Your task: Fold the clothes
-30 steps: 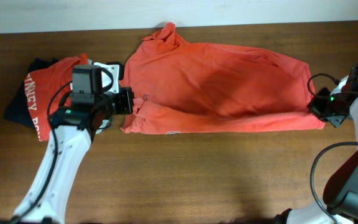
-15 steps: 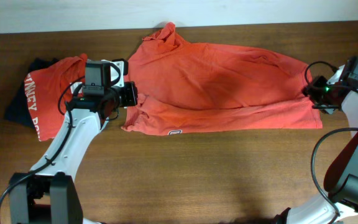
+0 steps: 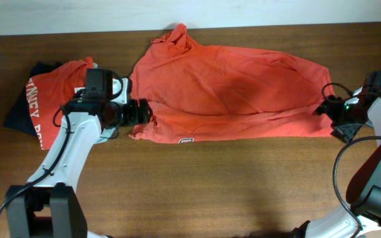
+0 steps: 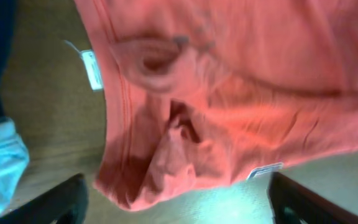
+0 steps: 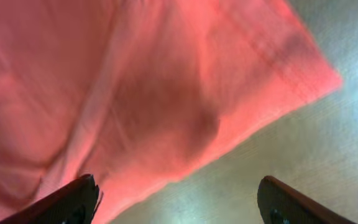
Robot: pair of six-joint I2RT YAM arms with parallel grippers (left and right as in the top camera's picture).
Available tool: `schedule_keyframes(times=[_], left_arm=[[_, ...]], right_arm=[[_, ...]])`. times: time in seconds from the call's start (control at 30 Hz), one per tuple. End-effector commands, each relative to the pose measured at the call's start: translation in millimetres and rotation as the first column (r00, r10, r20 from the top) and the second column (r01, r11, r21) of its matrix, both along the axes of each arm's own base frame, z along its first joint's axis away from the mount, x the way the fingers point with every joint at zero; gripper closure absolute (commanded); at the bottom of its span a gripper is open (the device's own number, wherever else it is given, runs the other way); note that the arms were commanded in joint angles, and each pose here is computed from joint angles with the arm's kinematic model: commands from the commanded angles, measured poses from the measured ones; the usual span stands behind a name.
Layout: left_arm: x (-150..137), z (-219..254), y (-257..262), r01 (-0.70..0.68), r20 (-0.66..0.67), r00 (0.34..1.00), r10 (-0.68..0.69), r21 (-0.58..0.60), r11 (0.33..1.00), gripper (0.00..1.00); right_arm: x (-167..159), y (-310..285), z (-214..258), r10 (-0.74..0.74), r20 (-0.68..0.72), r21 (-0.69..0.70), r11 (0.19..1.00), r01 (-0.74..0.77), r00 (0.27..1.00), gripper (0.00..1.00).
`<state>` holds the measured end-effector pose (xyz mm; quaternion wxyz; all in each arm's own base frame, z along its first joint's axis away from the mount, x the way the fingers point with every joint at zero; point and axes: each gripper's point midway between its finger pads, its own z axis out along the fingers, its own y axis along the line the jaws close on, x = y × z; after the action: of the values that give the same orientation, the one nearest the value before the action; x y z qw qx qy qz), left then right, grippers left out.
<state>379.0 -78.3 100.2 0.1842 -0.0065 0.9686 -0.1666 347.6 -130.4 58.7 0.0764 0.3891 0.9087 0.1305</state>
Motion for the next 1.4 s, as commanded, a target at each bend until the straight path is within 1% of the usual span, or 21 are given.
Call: schedule_keyframes(times=[0.0,0.1,0.17,0.27,0.37,0.43,0.5,0.53,0.57,0.6,0.63,0.7,0.77,0.8,0.87,0.93,1.1,1.2,1.27,1.33,1.37], left_arm=[[-5.3,-8.4,-12.3,0.152,-0.002,0.988,-0.152,0.048,0.987,0.18],[-13.5,-20.8,-23.1,0.254,-0.027,0.967,-0.253,0.072,0.965,0.30],[-19.4,-30.8,-29.7,0.316,-0.054,0.949,-0.312,0.081,0.945,0.33],[-27.3,-48.1,-37.4,0.375,-0.103,0.925,-0.366,0.089,0.923,0.35],[-27.7,-66.6,-35.0,0.382,-0.146,0.919,-0.365,0.115,0.917,0.35],[-26.8,-78.8,-30.1,0.379,-0.173,0.919,-0.355,0.139,0.915,0.45],[-25.3,-94.8,-24.7,0.377,-0.203,0.917,-0.343,0.166,0.911,0.61],[-25.8,-97.8,-24.0,0.378,-0.210,0.916,-0.342,0.168,0.910,0.73],[-27.2,-100.7,-22.8,0.378,-0.221,0.914,-0.339,0.170,0.910,0.88],[-28.5,-101.4,-22.2,0.377,-0.229,0.914,-0.336,0.168,0.911,0.99],[-30.2,-101.7,-20.1,0.364,-0.240,0.916,-0.321,0.169,0.916,0.99],[-33.2,-102.8,-2.6,0.248,-0.287,0.941,-0.180,0.224,0.943,0.99],[-38.5,-104.0,16.6,0.134,-0.325,0.945,-0.039,0.276,0.952,1.00],[-40.7,-104.0,21.1,0.107,-0.338,0.941,-0.010,0.271,0.956,1.00],[-43.7,-104.0,26.6,0.085,-0.355,0.935,0.011,0.256,0.963,1.00],[-46.1,-104.0,33.9,0.069,-0.368,0.929,0.031,0.257,0.964,0.99],[-51.1,-103.7,46.4,0.042,-0.392,0.918,0.064,0.257,0.965,0.99],[-53.3,-103.3,46.7,0.053,-0.400,0.915,0.056,0.257,0.965,0.99],[-53.5,-101.2,47.0,0.067,-0.402,0.914,0.044,0.259,0.963,0.99],[-52.2,-96.2,47.1,0.073,-0.405,0.913,0.041,0.260,0.963,0.92],[-51.2,-92.4,47.0,0.075,-0.404,0.914,0.038,0.260,0.963,0.85]], right_arm=[[-2.5,5.2,0.4,0.006,-0.019,0.018,1.000,-0.005,1.000,0.16],[-6.8,10.8,-2.3,0.015,-0.041,0.026,1.000,-0.014,0.999,0.22],[-10.9,14.7,-6.0,0.019,-0.056,0.035,0.999,-0.017,0.998,0.23],[-15.5,17.9,-11.9,0.024,-0.071,0.038,0.999,-0.021,0.997,0.22],[-13.7,16.8,-17.1,0.024,-0.058,0.027,0.999,-0.023,0.998,0.22],[-9.1,14.3,-20.4,0.024,-0.033,0.013,1.000,-0.024,0.999,0.23],[-5.9,12.8,-25.3,0.024,-0.013,0.002,1.000,-0.024,1.000,0.27],[-5.1,11.8,-26.7,0.023,-0.007,-0.004,1.000,-0.023,1.000,0.27],[-3.7,11.1,-28.1,0.023,0.001,-0.008,1.000,-0.023,1.000,0.29],[-2.7,10.4,-28.9,0.023,0.007,-0.012,1.000,-0.023,1.000,0.31],[-2.5,9.4,-30.2,0.022,0.009,-0.018,1.000,-0.022,1.000,0.36],[-3.7,8.2,-33.3,0.021,0.007,-0.028,0.999,-0.020,1.000,0.50],[-5.1,8.9,-36.7,0.020,0.007,-0.028,0.999,-0.020,1.000,0.63],[-6.4,9.5,-38.3,0.020,0.004,-0.027,0.999,-0.020,1.000,0.68],[-7.4,9.8,-42.4,0.020,0.007,-0.030,0.999,-0.020,1.000,0.73],[-11.5,8.1,-48.0,0.005,-0.006,-0.043,0.999,-0.006,1.000,0.80],[-53.0,5.4,-64.3,-0.087,-0.180,-0.090,0.993,0.072,0.980,0.95],[-91.3,-8.0,-62.6,-0.184,-0.334,-0.204,0.972,0.119,0.925,0.96],[-97.5,-12.8,-58.1,-0.210,-0.348,-0.232,0.964,0.133,0.914,0.96],[-95.8,-15.9,-50.1,-0.224,-0.328,-0.234,0.961,0.150,0.918,0.96],[-93.9,-17.5,-44.7,-0.227,-0.315,-0.238,0.959,0.155,0.922,0.96]])
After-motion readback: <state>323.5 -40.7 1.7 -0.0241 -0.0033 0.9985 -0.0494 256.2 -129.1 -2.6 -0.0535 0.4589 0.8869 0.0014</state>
